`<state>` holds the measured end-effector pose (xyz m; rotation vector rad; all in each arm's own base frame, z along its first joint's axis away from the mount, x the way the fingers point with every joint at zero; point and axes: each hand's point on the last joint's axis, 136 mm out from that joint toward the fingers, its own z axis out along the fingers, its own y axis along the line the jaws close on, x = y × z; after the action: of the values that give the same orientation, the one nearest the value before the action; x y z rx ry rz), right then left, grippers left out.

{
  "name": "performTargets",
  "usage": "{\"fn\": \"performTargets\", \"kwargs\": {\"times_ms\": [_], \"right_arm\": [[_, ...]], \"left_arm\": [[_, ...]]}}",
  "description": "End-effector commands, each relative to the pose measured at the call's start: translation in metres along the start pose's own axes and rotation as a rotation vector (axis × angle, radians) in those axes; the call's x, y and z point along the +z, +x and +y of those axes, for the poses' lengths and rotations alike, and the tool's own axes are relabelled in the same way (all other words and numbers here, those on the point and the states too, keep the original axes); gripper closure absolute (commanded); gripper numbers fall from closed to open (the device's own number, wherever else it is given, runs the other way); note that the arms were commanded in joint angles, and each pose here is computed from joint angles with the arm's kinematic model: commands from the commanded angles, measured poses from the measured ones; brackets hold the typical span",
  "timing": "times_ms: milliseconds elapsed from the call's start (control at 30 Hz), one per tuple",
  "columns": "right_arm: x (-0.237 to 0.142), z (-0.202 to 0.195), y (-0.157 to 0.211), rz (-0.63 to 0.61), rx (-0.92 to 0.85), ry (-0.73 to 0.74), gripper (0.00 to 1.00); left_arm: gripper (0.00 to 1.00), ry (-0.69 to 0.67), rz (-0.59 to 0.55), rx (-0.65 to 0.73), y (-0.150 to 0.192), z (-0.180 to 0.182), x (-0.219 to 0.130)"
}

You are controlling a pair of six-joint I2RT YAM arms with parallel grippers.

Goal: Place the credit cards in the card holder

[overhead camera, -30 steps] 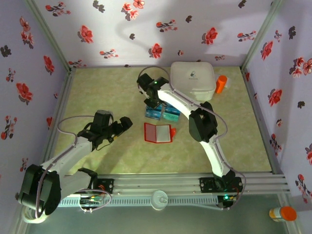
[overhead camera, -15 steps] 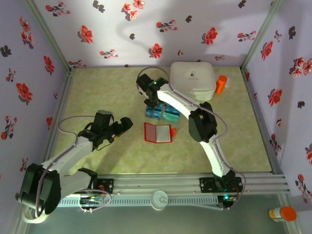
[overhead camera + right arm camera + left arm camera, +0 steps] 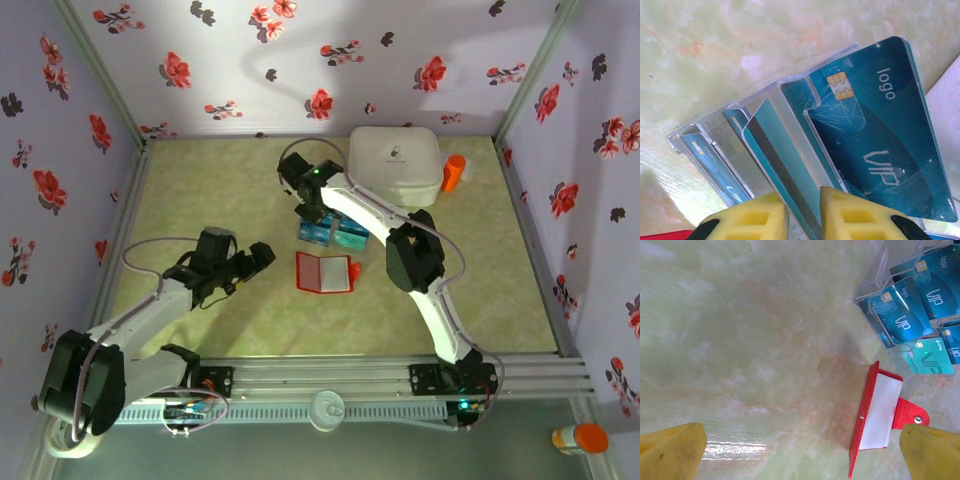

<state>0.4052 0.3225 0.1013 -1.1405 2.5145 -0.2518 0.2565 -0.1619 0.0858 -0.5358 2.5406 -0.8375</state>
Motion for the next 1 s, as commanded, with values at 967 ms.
{"fn": "performTargets", "kwargs": {"times_ms": [967], "right_arm": [[-0.053, -0.008, -0.015, -0.090, -0.123, 0.101, 0.91]], "left_arm": [[0.00, 0.011, -0.011, 0.016, -0.001, -0.013, 0.004]]}}
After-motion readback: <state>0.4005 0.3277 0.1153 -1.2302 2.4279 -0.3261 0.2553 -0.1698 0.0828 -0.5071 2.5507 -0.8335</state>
